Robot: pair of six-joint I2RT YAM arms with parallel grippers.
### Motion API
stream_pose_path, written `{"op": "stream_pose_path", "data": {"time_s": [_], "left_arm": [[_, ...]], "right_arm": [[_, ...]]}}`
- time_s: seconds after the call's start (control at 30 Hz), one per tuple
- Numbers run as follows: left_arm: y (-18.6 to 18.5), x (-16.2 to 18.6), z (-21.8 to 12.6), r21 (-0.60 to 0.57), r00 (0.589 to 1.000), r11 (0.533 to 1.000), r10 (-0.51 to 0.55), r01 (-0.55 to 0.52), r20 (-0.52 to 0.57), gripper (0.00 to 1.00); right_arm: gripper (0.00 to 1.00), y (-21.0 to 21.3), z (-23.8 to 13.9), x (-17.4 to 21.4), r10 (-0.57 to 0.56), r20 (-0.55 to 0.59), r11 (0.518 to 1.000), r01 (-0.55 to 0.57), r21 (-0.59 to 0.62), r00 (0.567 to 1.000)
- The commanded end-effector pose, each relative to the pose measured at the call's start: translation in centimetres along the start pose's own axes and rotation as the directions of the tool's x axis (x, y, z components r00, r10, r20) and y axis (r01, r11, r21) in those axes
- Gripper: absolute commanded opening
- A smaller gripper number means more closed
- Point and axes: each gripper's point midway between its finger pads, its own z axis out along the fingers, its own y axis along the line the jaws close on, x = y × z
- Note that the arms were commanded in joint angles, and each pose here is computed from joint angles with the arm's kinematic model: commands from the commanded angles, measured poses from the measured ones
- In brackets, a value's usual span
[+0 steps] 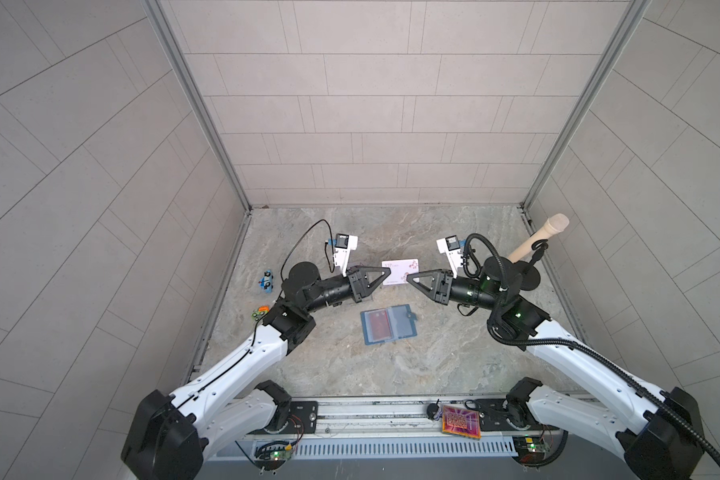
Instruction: Take the credit cards out of the card holder
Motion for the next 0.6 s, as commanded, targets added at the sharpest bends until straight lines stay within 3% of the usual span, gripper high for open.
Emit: {"op": "stream_pose_path", "data": {"time_s": [0.0, 0.07, 0.13, 0.17, 0.27, 0.37, 0.57], "left_arm": [[-0.7, 0.3, -0.3, 0.033, 0.999, 0.999, 0.043, -0.042, -0.016, 0.10], [-0.8, 0.5, -0.4, 0.027, 0.998, 0.998, 0.058, -0.058, -0.031, 0.19], [-0.5, 0.8, -0.5, 0.007, 0.994, 0.996, 0.090, -0.090, -0.058, 0.49], [-0.4, 1.0, -0.6, -0.014, 0.990, 0.993, 0.117, -0.119, -0.079, 0.58], [1.3, 1.9, -1.6, -0.147, 0.959, 0.961, 0.203, -0.234, -0.196, 0.65], [1.7, 2.2, -2.7, -0.201, 0.917, 0.924, 0.257, -0.326, -0.307, 0.66], [-1.0, 3.8, -4.0, -0.065, 0.805, 0.907, 0.335, -0.417, -0.489, 0.67]], "right_arm": [[0.10, 1.0, -0.6, -0.9, -0.032, 0.032, 0.999, 0.032, -0.001, 0.999], [0.03, 0.9, -0.7, -0.7, -0.035, 0.024, 0.999, 0.035, 0.006, 0.999], [0.00, 0.8, -0.6, -0.6, -0.034, 0.019, 0.999, 0.034, 0.007, 0.999], [0.00, 0.9, -0.5, -0.5, -0.038, 0.010, 0.999, 0.038, 0.005, 0.999], [0.00, 1.2, -0.5, 0.2, -0.081, -0.040, 0.996, 0.082, 0.021, 0.996], [0.00, 1.7, -0.8, 1.3, -0.139, -0.113, 0.990, 0.142, 0.018, 0.984], [0.00, 3.7, -1.8, 4.4, -0.269, -0.322, 0.963, 0.253, -0.094, 0.908]]}}
